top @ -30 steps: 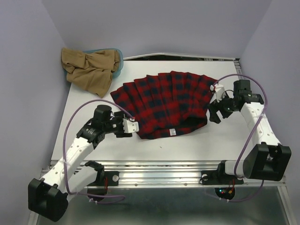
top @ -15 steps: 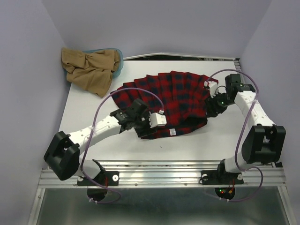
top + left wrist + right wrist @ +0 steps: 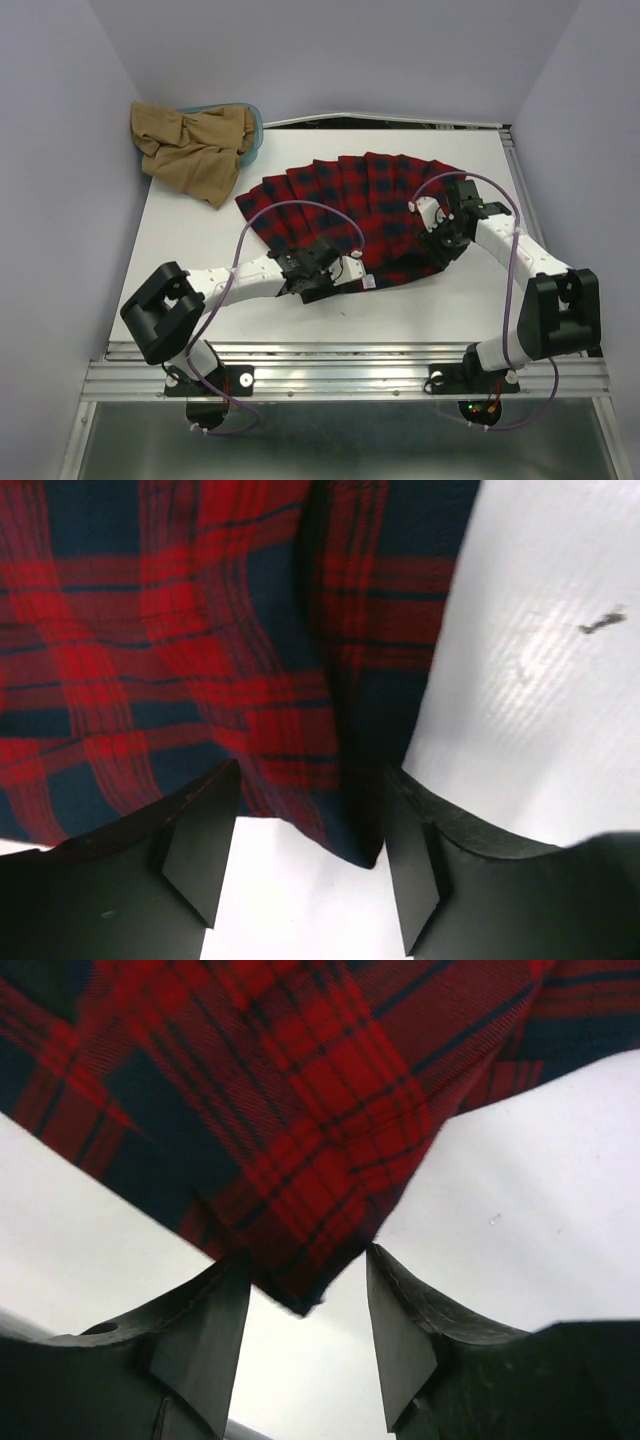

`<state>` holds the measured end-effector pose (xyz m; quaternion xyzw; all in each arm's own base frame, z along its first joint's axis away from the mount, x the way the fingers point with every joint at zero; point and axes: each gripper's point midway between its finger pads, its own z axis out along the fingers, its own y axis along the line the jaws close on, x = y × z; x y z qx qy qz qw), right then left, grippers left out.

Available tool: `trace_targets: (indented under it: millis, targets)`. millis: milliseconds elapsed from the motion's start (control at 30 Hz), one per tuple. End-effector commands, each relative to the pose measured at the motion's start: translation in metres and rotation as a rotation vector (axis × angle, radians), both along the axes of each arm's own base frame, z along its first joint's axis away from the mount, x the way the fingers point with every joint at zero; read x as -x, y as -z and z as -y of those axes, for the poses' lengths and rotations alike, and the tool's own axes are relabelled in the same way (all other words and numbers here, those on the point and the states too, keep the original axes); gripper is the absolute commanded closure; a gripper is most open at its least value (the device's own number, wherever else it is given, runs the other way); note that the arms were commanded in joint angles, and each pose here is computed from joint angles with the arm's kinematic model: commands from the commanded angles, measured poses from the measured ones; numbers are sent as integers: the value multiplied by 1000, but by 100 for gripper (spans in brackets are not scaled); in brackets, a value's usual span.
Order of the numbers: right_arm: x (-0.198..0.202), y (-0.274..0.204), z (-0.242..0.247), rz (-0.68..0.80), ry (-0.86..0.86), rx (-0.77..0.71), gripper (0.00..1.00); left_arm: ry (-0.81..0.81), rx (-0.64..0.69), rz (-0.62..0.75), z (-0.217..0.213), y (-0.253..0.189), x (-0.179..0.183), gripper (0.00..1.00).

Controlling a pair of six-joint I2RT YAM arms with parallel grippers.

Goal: Fold and stack the skirts
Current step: Flatten the skirt out

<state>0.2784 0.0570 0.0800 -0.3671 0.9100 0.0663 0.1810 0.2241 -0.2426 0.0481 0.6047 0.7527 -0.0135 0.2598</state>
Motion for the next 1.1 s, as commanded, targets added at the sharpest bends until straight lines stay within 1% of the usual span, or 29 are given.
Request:
trace_targets:
  millis: [0, 67, 100, 133, 167, 200, 233, 267, 300, 333, 367, 400, 433, 467, 533, 567, 600, 633, 667, 700, 767, 800, 867, 900, 933, 1000, 1067]
  targets:
    - [-17, -1, 15, 110, 35, 85, 46, -99, -37, 88, -13, 0, -16, 35]
    - [-14, 1, 20, 115, 34, 113, 47, -117, -56, 103, -17, 1, -18, 41]
    - [-13, 2, 22, 122, 28, 125, 47, -119, -63, 107, -20, 0, -18, 47]
    - [-8, 4, 27, 126, 31, 148, 48, -132, -66, 122, -22, -1, -20, 52]
    - [-8, 5, 29, 135, 29, 157, 48, -140, -56, 135, -23, -6, -21, 58]
    - [-3, 6, 33, 140, 25, 175, 48, -146, -53, 144, -25, -9, -21, 61]
    - [-1, 6, 35, 142, 23, 182, 51, -155, -45, 155, -25, -13, -23, 65]
    - [0, 6, 36, 150, 21, 187, 53, -167, -26, 164, -26, -20, -24, 72]
    - [0, 5, 37, 161, 22, 188, 57, -174, -20, 164, -27, -24, -25, 76]
    - [-1, 3, 42, 186, 36, 211, 68, -176, -1, 169, -27, -30, -25, 80]
    - [-1, 2, 43, 191, 43, 218, 75, -180, 10, 175, -27, -35, -26, 85]
    - [-7, -2, 46, 220, 66, 228, 83, -183, 11, 179, -29, -38, -26, 93]
    - [-11, -6, 47, 239, 79, 235, 95, -191, 13, 188, -31, -42, -27, 98]
    - [-21, -15, 49, 279, 97, 241, 99, -204, 26, 202, -33, -50, -30, 100]
    - [-34, -32, 57, 331, 141, 283, 99, -266, 46, 232, -45, -71, -47, 100]
    - [-52, -54, 58, 401, 161, 286, 99, -332, 87, 272, -58, -97, -67, 100]
    - [-61, -67, 59, 437, 172, 291, 99, -322, 117, 300, -52, -114, -73, 100]
    - [-71, -81, 61, 476, 190, 301, 99, -382, 128, 340, -73, -131, -93, 100]
    - [-82, -97, 60, 518, 204, 296, 99, -412, 152, 379, -80, -151, -107, 100]
    - [-104, -129, 60, 591, 236, 292, 99, -462, 196, 455, -93, -192, -131, 100]
    - [-129, -163, 59, 663, 270, 282, 99, -498, 225, 503, -101, -223, -154, 100]
    - [-152, -200, 61, 739, 310, 263, 99, -512, 285, 565, -101, -263, -166, 100]
    - [-171, -237, 65, 813, 350, 257, 99, -539, 314, 599, -106, -287, -184, 100]
    - [-178, -252, 65, 845, 347, 263, 99, -541, 351, 640, -106, -315, -187, 100]
    - [-185, -278, 65, 897, 352, 258, 99, -537, 356, 649, -105, -322, -189, 100]
    - [-186, -293, 66, 920, 343, 271, 99, -533, 372, 668, -104, -335, -189, 100]
    - [-178, -312, 70, 956, 349, 284, 99, -535, 402, 680, -106, -349, -182, 100]
